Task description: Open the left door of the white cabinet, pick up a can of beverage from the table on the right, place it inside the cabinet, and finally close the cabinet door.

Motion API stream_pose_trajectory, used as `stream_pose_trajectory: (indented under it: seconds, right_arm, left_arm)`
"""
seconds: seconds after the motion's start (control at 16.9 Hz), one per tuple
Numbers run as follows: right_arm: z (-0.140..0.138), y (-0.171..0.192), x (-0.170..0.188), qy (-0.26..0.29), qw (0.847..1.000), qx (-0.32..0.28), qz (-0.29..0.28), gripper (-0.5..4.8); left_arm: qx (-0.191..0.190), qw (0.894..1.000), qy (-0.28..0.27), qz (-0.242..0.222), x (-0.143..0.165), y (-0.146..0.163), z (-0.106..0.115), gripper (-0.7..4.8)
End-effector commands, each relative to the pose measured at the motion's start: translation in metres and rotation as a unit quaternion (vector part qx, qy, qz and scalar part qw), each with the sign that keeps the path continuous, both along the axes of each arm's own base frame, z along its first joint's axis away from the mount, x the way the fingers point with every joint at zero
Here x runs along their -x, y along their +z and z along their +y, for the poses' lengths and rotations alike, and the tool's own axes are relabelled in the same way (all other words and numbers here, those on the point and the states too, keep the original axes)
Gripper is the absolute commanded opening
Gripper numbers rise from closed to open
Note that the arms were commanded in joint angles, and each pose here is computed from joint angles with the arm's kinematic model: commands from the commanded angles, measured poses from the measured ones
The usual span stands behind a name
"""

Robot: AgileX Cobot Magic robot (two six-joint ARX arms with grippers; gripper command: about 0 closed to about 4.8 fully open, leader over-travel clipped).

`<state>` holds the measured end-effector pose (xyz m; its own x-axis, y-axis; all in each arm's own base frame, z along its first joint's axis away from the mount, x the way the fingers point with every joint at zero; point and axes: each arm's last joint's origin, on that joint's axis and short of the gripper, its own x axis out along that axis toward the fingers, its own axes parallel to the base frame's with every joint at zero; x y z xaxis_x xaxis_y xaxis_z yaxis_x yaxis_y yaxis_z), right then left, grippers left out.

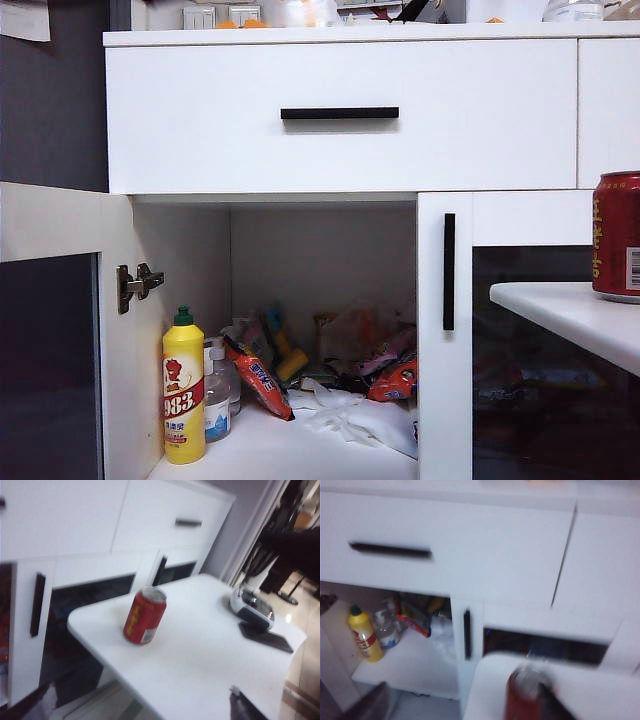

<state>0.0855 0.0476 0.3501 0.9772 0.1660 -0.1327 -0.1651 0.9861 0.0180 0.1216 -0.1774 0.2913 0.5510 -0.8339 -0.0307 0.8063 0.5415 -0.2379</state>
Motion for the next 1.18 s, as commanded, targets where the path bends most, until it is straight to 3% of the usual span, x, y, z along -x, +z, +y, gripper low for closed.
stream_pose_trajectory:
  seconds: [0.06, 0.3, 0.53, 0.83, 1.18]
  right_arm:
    - [0.013, -0.056, -0.022, -0.042, 0.998, -0.021, -0.031, 4.79]
    - [0.016, -0.126, -0.038, -0.149, 0.988, 0.016, -0.041, 4.79]
    - [0.004, -0.145, -0.054, -0.163, 0.986, 0.000, -0.027, 4.79]
    - [-0.016, -0.159, -0.089, -0.137, 0.990, -0.027, -0.011, 4.79]
    - [-0.012, -0.177, -0.116, -0.115, 0.992, -0.036, -0.032, 4.79]
  left_arm:
    - [-0.011, 1.000, -0.003, -0.017, -0.001, -0.001, -0.002, 4.79]
    - [-0.050, 0.999, -0.002, -0.011, -0.001, -0.007, -0.001, 4.79]
    - [-0.088, 0.996, -0.004, 0.015, 0.000, -0.016, 0.000, 4.79]
    - [-0.103, 0.995, -0.006, 0.004, 0.000, -0.018, 0.000, 4.79]
    - [-0.124, 0.992, -0.003, 0.017, 0.000, -0.023, 0.001, 4.79]
